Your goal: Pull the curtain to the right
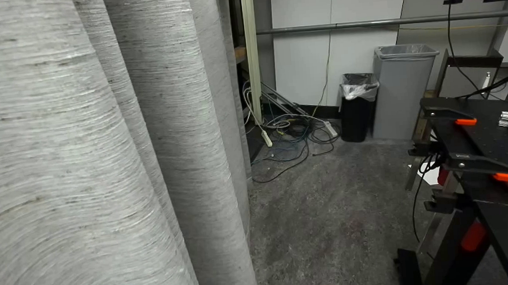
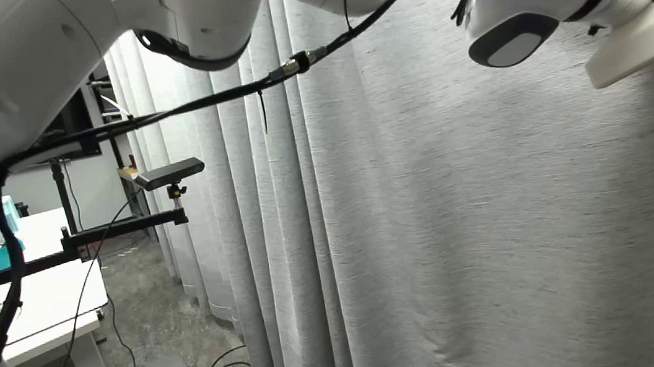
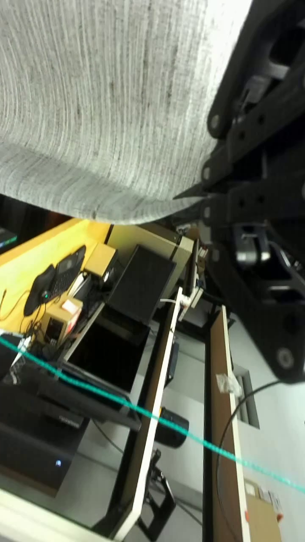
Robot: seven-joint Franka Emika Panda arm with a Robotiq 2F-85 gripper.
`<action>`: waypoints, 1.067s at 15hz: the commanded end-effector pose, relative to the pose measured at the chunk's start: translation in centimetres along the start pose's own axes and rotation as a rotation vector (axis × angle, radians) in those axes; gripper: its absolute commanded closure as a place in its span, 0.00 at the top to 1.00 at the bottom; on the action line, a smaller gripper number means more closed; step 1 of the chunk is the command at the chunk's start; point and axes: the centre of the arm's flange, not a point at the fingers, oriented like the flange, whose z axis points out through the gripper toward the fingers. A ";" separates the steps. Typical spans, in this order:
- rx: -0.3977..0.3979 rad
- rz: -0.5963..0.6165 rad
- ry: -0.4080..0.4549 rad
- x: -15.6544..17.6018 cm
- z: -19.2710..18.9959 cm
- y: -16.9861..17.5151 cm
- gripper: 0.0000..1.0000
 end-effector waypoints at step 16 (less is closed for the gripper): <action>-0.231 -0.038 -0.125 -9.0 1.1 3.9 0.01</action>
